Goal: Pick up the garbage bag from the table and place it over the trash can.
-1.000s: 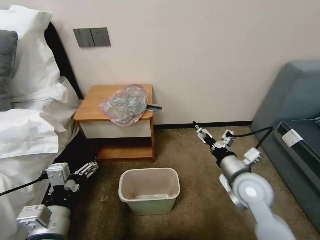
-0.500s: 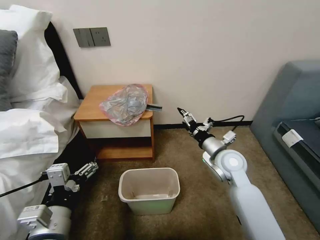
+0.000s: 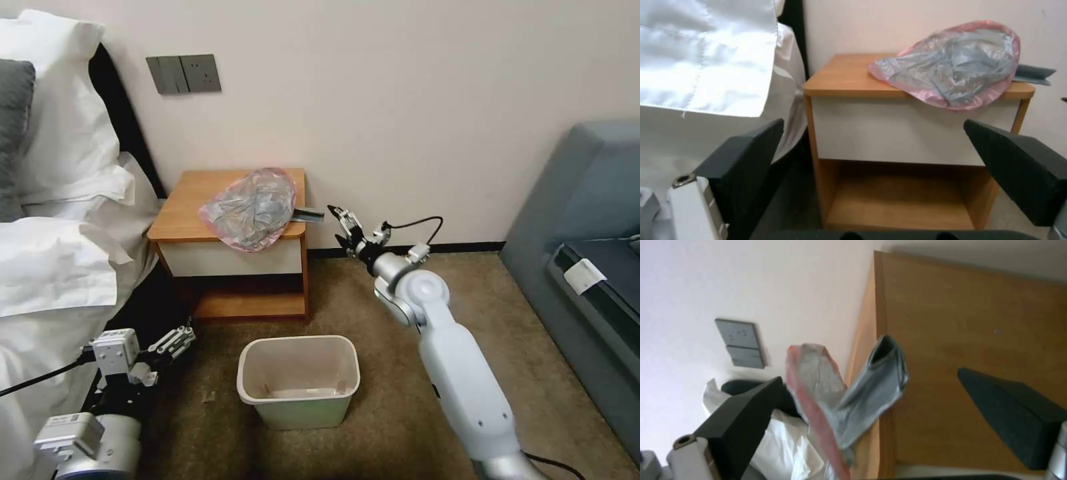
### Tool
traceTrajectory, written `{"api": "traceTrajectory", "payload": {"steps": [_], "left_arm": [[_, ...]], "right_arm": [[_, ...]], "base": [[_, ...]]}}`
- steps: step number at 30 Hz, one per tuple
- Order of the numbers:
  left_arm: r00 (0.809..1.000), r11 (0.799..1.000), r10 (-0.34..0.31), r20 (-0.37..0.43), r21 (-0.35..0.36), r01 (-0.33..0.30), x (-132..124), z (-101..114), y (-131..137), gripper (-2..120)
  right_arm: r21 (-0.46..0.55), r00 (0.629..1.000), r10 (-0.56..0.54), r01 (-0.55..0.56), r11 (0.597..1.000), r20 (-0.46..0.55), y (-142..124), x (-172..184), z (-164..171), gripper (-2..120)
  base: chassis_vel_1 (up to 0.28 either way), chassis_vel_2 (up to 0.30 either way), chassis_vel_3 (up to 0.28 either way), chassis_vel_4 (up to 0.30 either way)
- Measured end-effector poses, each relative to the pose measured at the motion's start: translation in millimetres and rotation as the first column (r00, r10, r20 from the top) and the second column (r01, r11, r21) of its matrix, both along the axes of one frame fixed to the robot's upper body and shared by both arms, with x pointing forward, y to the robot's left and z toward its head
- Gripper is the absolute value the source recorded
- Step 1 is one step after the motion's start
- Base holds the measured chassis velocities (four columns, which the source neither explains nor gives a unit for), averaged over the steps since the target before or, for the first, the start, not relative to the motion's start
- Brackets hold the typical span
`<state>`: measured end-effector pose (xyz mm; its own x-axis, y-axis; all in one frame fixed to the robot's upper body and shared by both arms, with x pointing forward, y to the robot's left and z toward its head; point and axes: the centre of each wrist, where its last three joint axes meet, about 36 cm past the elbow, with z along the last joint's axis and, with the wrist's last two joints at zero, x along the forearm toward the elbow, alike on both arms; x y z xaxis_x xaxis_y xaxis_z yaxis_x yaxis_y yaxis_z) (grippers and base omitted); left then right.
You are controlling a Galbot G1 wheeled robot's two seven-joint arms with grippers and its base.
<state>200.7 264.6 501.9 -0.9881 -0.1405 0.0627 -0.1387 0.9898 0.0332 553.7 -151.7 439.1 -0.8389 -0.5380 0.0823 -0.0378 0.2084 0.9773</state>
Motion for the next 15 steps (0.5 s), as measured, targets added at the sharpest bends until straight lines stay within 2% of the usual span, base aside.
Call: {"api": "traceTrajectory", "payload": {"steps": [13, 15], "left_arm": [[1.000, 1.000, 0.002, 0.001, 0.003, -0.002, -0.6, -0.3, -0.1, 100], [1.000, 1.000, 0.002, 0.001, 0.003, -0.002, -0.6, -0.3, -0.1, 100]], "right_arm": [[-0.005, 1.000, 0.018, -0.018, 1.000, -0.025, 30.7, 35.3, -12.5, 100], [-0.002, 1.000, 0.015, -0.015, 1.000, -0.022, 32.9, 36.6, -12.6, 96]], "base": [[0.000, 0.000, 0.000, 0.000], [0.000, 0.000, 0.000, 0.000]]}}
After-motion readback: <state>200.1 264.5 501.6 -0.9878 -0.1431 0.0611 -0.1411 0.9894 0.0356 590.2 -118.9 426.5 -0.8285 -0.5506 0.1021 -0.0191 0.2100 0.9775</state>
